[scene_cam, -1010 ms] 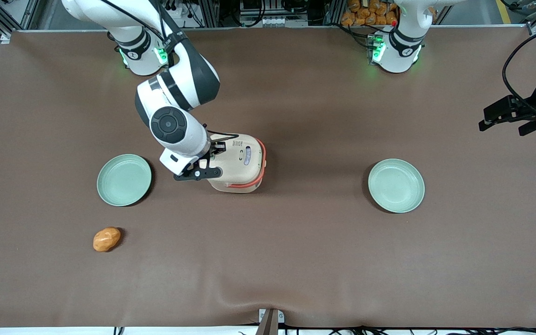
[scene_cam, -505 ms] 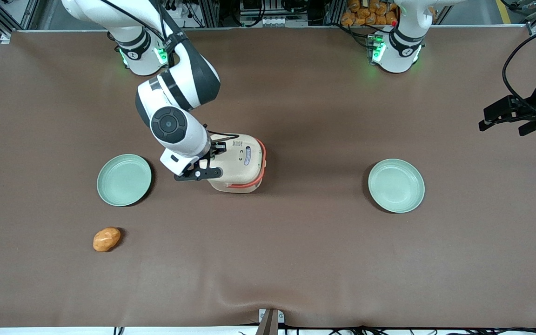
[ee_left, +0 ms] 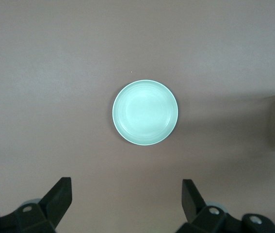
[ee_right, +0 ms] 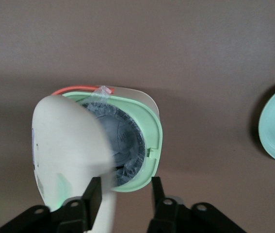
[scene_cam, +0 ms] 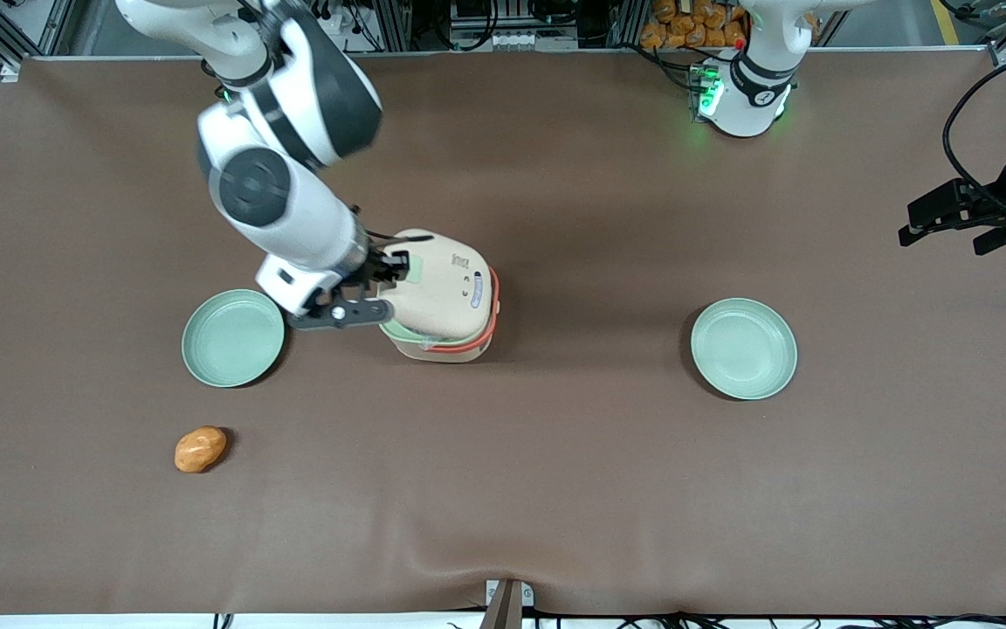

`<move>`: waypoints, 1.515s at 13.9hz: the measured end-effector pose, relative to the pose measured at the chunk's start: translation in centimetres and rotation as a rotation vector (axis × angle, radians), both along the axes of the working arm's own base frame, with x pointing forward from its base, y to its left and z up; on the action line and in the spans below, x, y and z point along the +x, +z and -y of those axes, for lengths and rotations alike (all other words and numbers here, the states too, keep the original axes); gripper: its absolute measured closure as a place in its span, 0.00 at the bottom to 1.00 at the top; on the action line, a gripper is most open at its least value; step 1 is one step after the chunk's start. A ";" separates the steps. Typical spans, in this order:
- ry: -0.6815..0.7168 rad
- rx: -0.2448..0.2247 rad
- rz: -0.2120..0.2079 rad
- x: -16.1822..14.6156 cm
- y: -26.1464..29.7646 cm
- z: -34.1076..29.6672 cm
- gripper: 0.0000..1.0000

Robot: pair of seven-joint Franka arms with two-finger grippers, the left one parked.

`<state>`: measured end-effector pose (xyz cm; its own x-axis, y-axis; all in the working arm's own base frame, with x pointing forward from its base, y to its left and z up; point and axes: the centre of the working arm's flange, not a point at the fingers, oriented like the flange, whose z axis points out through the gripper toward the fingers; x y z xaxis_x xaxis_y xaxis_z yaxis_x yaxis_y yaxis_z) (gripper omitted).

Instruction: Press rice cooker button with right arm

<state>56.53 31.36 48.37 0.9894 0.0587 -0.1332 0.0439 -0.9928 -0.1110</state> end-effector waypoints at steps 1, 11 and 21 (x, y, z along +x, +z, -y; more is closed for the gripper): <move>-0.015 0.012 0.020 0.2 1.7 1.0 0.37; -0.136 -0.066 0.164 0.5 14.2 16.4 0.00; -0.106 -0.099 0.097 -0.9 16.4 30.0 0.00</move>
<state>55.65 1.33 64.80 0.9978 -0.0553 -0.0369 -0.0558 -0.9984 -0.0125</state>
